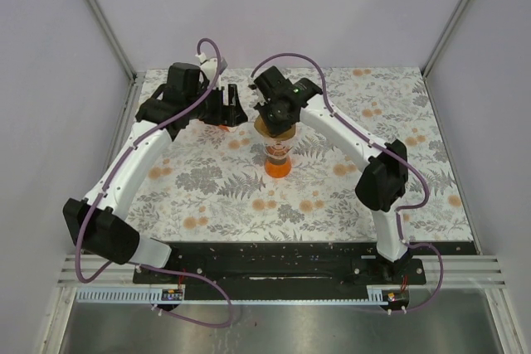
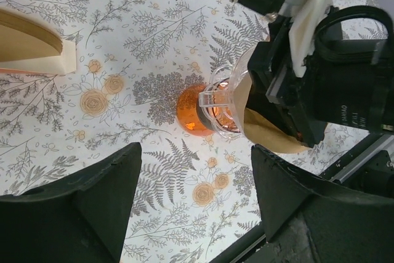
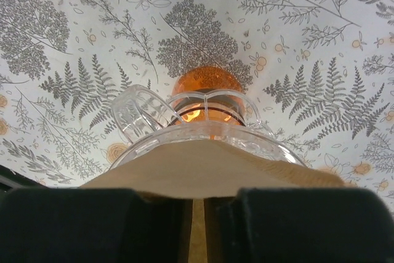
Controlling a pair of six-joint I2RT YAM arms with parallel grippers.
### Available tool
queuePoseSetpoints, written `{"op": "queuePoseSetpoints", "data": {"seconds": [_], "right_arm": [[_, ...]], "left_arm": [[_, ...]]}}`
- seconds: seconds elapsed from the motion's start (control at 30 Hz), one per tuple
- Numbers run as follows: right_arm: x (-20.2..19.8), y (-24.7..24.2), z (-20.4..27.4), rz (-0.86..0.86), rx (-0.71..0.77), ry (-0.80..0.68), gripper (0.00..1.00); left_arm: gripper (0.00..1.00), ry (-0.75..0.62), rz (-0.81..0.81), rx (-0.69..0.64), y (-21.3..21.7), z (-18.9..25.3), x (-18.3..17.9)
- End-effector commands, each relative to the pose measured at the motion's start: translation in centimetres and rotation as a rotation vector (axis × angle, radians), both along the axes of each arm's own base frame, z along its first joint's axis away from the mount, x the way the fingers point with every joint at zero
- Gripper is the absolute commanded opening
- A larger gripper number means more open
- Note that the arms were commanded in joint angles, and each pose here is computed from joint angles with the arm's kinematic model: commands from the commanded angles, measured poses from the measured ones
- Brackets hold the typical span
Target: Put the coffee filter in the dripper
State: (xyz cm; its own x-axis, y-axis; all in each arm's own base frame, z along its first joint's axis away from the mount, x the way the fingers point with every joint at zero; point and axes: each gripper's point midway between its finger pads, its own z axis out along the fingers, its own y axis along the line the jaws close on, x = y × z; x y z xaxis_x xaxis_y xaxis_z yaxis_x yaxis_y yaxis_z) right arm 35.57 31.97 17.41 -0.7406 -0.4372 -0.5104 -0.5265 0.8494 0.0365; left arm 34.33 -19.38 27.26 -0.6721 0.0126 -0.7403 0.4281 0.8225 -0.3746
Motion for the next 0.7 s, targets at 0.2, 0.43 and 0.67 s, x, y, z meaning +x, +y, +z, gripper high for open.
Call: {"op": "queuePoseSetpoints", "data": {"seconds": [0.2, 0.43, 0.67], "right_arm": [[-0.2, -0.5, 5.8, 0.008, 0.038, -0.108, 0.29], [-0.4, -0.1, 7.7, 0.024, 0.089, -0.126, 0.35], [-1.2, -0.1, 11.0, 0.039, 0.162, -0.181, 0.38]], "left_arm": [[0.76, -0.032, -0.047, -0.048, -1.7, 1.0, 0.4], [0.72, -0.026, -0.074, -0.027, -3.2, 0.4, 0.5], [0.62, -0.043, -0.077, -0.005, -3.9, 0.4, 1.2]]}}
